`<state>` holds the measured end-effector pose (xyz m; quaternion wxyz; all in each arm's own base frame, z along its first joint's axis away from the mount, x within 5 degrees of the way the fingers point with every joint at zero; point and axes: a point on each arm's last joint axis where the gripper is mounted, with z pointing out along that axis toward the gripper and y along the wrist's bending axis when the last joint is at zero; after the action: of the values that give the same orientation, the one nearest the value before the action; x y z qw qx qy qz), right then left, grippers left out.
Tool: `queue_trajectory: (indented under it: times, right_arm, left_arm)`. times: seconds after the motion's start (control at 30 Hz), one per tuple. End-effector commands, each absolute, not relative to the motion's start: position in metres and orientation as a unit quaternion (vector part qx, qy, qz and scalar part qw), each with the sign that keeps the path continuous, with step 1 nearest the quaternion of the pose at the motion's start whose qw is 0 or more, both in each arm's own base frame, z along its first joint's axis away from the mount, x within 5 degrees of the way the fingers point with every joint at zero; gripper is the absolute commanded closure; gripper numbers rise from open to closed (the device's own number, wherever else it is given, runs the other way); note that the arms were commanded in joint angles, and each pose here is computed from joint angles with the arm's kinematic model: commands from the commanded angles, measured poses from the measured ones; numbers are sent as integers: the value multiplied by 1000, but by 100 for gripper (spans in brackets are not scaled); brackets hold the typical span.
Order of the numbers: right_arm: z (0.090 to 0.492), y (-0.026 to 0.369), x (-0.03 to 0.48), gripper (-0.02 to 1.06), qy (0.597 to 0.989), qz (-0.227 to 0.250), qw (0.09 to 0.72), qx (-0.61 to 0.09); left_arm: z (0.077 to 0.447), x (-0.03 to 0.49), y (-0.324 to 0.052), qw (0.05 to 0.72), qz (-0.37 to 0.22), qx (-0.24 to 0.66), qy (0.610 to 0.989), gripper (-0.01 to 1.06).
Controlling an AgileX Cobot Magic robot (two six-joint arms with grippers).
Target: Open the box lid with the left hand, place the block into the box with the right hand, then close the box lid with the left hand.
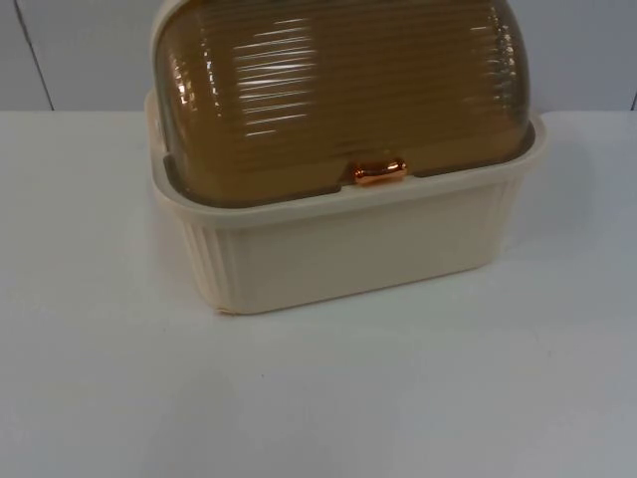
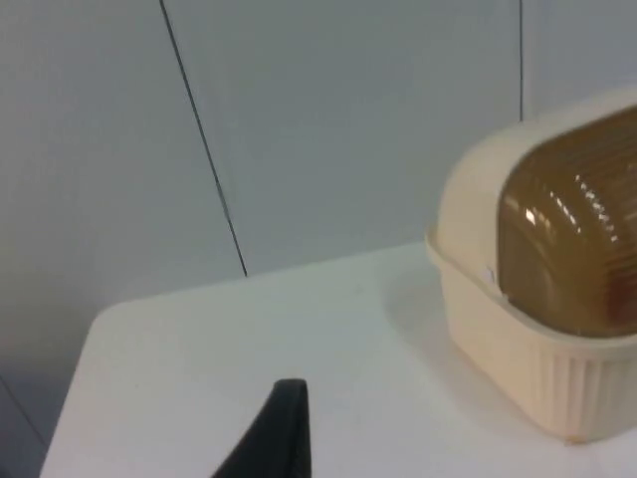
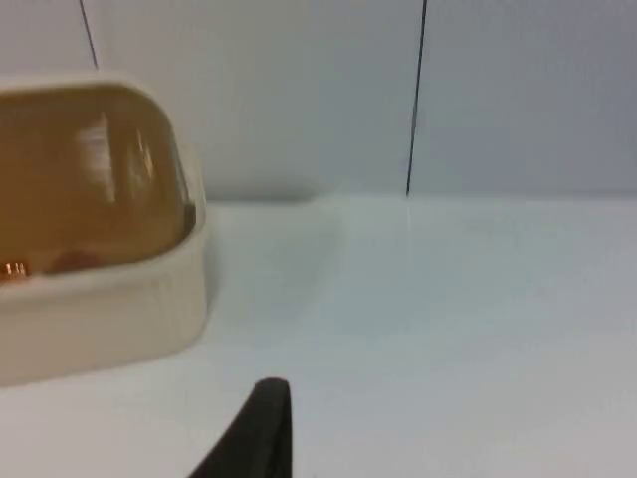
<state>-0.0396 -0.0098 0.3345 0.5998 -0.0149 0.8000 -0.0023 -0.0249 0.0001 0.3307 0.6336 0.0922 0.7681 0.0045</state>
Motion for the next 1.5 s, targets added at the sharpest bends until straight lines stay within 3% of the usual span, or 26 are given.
queue_trajectory:
  times: [0.0, 0.2, 1.2, 1.47]
  right_arm:
    - [320, -9, -30, 0, 818, 0, 575, -15]
    - [281, -7, -9, 0, 857, -4, 515, -19]
    - [280, -7, -7, 0, 853, -3, 521, -19]
    - [280, -7, -7, 0, 853, -3, 521, -19]
  left_arm:
    - [327, -22, -1, 628, -7, 92, 773, 1]
    - [313, -16, -2, 602, -7, 94, 793, 1]
    - [303, -18, 0, 557, -20, 66, 827, 1]
    - [276, -6, -4, 515, -24, 86, 853, 1]
